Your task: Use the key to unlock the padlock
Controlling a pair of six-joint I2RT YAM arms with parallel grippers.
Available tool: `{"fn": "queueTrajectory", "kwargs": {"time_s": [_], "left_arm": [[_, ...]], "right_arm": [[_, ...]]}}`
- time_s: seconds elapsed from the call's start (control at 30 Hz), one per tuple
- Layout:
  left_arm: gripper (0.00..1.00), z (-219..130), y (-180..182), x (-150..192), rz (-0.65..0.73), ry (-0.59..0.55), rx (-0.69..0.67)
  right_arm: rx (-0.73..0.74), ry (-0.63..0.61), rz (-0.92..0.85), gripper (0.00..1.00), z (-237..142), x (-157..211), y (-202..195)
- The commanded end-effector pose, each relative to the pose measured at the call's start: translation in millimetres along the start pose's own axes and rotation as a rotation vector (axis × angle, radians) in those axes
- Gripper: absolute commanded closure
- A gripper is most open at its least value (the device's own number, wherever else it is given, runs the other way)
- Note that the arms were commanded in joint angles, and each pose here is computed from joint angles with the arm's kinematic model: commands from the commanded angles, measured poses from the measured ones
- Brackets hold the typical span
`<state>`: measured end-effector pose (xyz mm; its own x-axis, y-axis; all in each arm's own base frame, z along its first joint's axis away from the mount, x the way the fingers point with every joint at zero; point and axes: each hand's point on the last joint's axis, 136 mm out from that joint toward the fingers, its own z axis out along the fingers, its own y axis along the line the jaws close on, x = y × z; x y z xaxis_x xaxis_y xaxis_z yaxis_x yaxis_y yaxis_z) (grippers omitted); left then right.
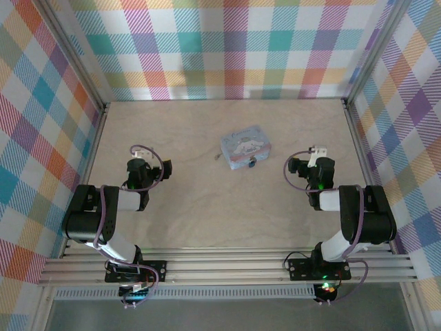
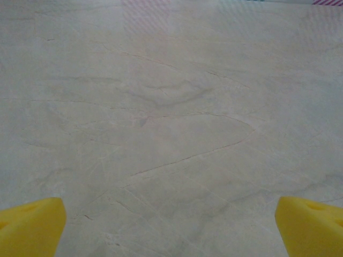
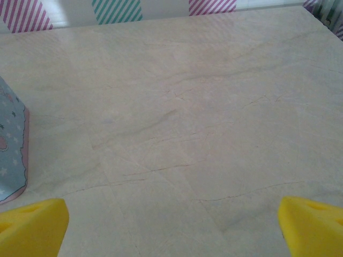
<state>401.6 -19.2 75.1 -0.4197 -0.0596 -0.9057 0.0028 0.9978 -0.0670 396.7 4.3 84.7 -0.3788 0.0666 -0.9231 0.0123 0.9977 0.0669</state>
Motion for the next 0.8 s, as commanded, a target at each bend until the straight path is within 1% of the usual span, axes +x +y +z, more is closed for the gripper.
{"fn": "queueTrajectory", "kwargs": {"time_s": [0.0, 0.2, 0.23, 0.27, 0.37, 0.5, 0.57, 0.6, 0.7, 0.77], "left_arm": [[0.00, -3.7, 4.4, -2.5, -0.013, -0.008, -0.016], [0.00, -4.2, 6.8, -8.0, -0.019, 0.002, -0.032], [0.00, -4.5, 9.2, -11.2, -0.027, 0.016, -0.049], [0.00, -4.4, 12.2, -14.7, -0.035, 0.033, -0.070], [0.00, -5.2, 20.1, -21.9, -0.060, 0.103, -0.129], [0.00, -7.0, 17.3, -33.7, -0.112, 0.175, -0.131], [0.00, -6.9, 12.0, -40.4, -0.194, 0.189, -0.113], [0.00, -6.2, 5.4, -42.6, -0.244, 0.202, -0.083], [0.00, 2.0, -16.5, -43.7, -0.439, 0.259, 0.008], [0.00, 9.2, -35.0, -38.3, -0.571, 0.318, 0.069]], "right_arm": [[-0.058, -0.009, -0.021, 0.00, -2.8, -8.8, 12.6], [-0.088, 0.027, -0.031, 0.00, -5.1, -20.1, 19.0], [-0.099, 0.024, -0.036, 0.00, -6.3, -25.5, 21.2], [-0.107, 0.052, -0.038, 0.00, -7.4, -23.2, 22.7], [-0.120, 0.105, -0.032, 0.00, -8.1, -33.4, 26.2], [-0.115, 0.201, 0.092, 0.00, -2.9, -51.4, 29.5], [-0.128, 0.250, 0.163, 0.00, 4.6, -59.7, 34.7], [-0.131, 0.291, 0.207, 0.00, 9.5, -61.2, 37.2], [-0.150, 0.425, 0.308, 0.02, 26.7, -63.5, 48.0], [-0.171, 0.486, 0.352, 0.03, 38.3, -63.3, 57.8]]}}
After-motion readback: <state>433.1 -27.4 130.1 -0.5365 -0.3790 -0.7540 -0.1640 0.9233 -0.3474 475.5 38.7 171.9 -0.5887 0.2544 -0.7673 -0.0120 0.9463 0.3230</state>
